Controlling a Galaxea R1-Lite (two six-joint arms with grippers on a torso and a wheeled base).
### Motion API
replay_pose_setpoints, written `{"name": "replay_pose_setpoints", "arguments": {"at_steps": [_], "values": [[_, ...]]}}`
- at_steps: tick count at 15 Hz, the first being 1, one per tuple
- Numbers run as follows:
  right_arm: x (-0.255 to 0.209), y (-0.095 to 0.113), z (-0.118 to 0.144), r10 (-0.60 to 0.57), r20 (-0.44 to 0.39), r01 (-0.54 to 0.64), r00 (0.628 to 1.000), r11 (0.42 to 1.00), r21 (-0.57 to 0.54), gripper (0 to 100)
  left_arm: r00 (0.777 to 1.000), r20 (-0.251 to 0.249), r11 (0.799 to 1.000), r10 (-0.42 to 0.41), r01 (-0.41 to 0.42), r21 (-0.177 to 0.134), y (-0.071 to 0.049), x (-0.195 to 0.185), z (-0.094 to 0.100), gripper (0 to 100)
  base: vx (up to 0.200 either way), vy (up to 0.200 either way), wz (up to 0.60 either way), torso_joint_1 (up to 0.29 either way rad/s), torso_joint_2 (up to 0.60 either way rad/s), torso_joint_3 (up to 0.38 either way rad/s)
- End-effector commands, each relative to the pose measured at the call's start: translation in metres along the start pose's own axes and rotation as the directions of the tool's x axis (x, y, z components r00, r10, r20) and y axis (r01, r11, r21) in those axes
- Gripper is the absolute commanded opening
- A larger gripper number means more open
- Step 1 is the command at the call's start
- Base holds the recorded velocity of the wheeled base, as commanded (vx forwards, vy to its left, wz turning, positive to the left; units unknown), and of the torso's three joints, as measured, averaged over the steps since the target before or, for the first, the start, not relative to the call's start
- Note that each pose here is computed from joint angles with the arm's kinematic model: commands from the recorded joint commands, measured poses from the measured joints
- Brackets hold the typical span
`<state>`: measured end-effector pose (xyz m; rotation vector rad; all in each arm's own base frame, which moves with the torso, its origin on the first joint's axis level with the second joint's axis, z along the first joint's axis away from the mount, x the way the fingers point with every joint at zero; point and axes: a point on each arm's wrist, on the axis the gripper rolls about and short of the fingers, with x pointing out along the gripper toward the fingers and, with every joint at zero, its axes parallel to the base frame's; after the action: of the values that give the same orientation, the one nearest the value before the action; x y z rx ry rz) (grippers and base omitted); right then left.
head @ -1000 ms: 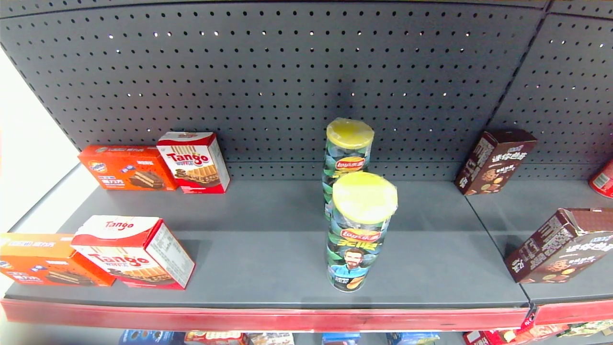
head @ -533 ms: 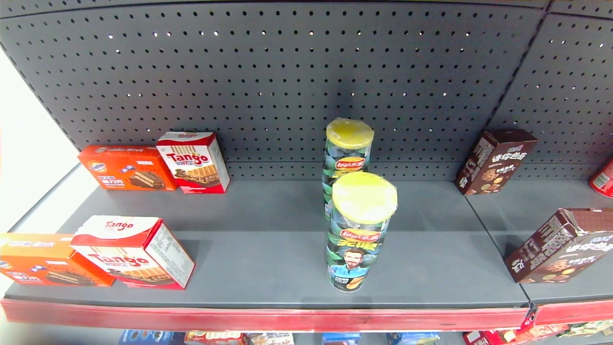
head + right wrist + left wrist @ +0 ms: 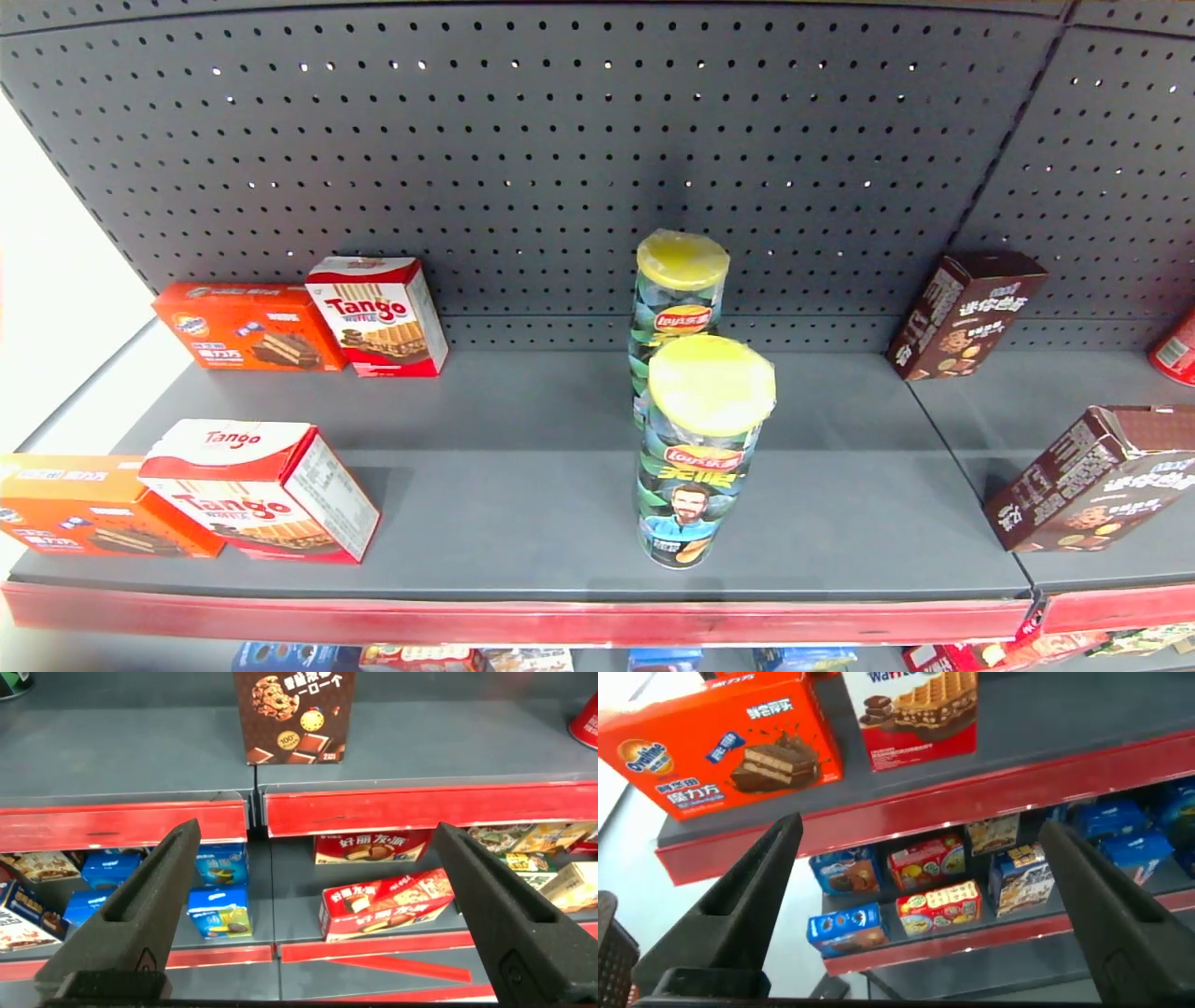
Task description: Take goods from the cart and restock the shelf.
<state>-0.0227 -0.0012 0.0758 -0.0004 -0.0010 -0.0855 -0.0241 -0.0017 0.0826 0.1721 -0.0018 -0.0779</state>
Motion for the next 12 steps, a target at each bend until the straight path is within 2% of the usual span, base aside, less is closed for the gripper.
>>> {"name": "replay_pose_setpoints", "arguments": {"at_steps": [1,3,4,5,6,7,8,9,10,11,12], "values": [[0.0,0.0,0.0002,0.0,0.002,0.0,1.0,1.0,0.001,100,0.997,0.0,0.996,0.083,-0.083,-0.012,0.0018,-0.0014,-0.0009,100,0.0,0.0,0.0,0.0,0.0,0.0],[0.0001,0.0,0.0001,0.0,-0.001,0.0,1.0,1.0,-0.001,100,0.986,-0.005,0.986,0.166,-0.166,-0.011,0.0036,-0.0012,-0.001,100,0.0,0.0,0.0,0.0,0.0,0.0],[0.0,0.0,0.0,0.0,0.0,0.0,1.0,1.0,0.0,100,0.976,0.008,0.976,0.219,-0.219,-0.014,0.0049,-0.0007,-0.0007,100,0.0,0.0,0.0,0.0,0.0,0.0],[0.0,0.0,0.0,0.0,0.0,0.0,1.0,1.0,0.0,100,0.977,0.022,0.977,0.213,-0.213,-0.014,0.0046,0.0002,-0.0016,100,0.0,0.0,0.0,0.0,0.0,0.0],[0.0,0.0,0.0,0.0,0.0,0.0,1.0,1.0,0.0,100,0.991,0.033,0.991,0.131,-0.131,-0.01,0.0028,0.0006,-0.0016,100,0.0,0.0,0.0,0.0,0.0,0.0],[0.0001,0.0,0.0001,0.0,-0.001,0.0,1.0,1.0,0.0,100,0.996,0.06,0.998,-0.062,0.062,-0.01,-0.0014,0.0001,-0.0001,100,0.0,0.0,0.0,0.0,0.0,0.0],[0.0,0.0,0.0002,0.0,0.002,0.0,1.0,1.0,0.001,100,0.991,0.034,0.991,-0.131,0.132,-0.012,-0.0031,-0.0013,-0.0009,100,0.0,0.0,0.0,0.0,0.0,0.0],[0.0,0.0,0.0,0.0,0.0,0.0,1.0,1.0,0.0,100,0.991,0.026,0.991,-0.133,0.133,-0.023,-0.0031,-0.0018,-0.0006,100,0.0,0.0,0.0,0.0,0.0,0.0],[0.0,0.0,0.0,0.0,0.0,0.0,1.0,1.0,0.0,100,0.998,0.033,0.998,-0.053,0.053,-0.02,-0.0013,-0.001,-0.0002,100,0.0,0.0,0.0,0.0,0.0,0.0],[0.0,0.0,0.0,0.0,0.0,0.0,1.0,1.0,0.0,100,0.989,0.022,0.989,0.149,-0.15,0.02,0.0031,0.0,-0.0011,100,0.0,0.0,0.0,0.0,0.0,0.0],[0.0001,0.0,0.0002,0.0,0.0,0.0,1.0,1.0,0.0,100,0.972,0.03,0.97,0.234,-0.236,0.052,0.005,0.0004,-0.0012,100,0.0,0.0,0.0,0.0,0.0,0.0]]}}
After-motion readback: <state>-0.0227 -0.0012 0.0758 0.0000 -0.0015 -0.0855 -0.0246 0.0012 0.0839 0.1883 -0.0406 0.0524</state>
